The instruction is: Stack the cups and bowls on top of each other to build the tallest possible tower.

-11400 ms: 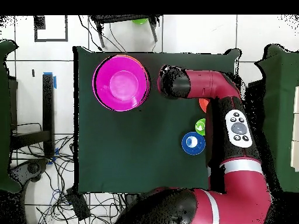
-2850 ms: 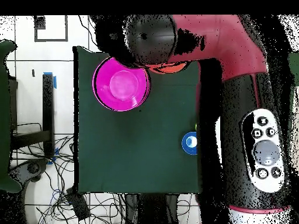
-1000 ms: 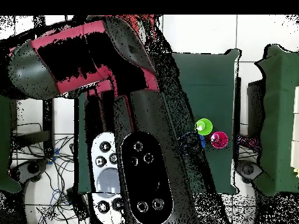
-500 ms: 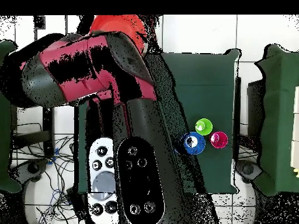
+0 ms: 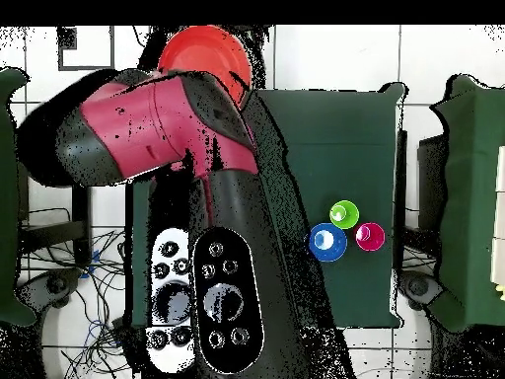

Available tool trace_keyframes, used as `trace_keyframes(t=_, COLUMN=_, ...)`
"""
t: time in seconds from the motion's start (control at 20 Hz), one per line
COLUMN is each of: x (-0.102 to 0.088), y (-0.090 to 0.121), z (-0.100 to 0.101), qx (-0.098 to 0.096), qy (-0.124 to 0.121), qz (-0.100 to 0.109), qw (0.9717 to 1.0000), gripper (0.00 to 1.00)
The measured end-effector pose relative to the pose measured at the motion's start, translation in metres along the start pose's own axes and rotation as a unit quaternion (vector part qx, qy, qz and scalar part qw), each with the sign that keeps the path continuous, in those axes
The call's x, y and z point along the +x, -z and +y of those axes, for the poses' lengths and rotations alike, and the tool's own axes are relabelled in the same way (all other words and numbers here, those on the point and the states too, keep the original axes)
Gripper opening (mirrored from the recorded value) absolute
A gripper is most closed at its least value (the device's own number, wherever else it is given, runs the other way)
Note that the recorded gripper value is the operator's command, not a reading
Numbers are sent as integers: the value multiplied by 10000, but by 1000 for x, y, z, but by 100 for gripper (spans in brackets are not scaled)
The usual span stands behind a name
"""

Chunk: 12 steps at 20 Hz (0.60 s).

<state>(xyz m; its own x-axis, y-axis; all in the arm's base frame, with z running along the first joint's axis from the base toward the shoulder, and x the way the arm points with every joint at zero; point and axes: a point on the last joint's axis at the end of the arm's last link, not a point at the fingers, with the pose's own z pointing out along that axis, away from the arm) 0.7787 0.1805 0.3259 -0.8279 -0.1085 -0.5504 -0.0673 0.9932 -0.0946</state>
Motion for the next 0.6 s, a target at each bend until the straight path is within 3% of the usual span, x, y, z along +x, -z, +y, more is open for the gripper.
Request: trace_keyframes(t=0.6, x=25, y=-29, z=-8, qx=127, qy=13, qz=45, qw=9999, gripper=0)
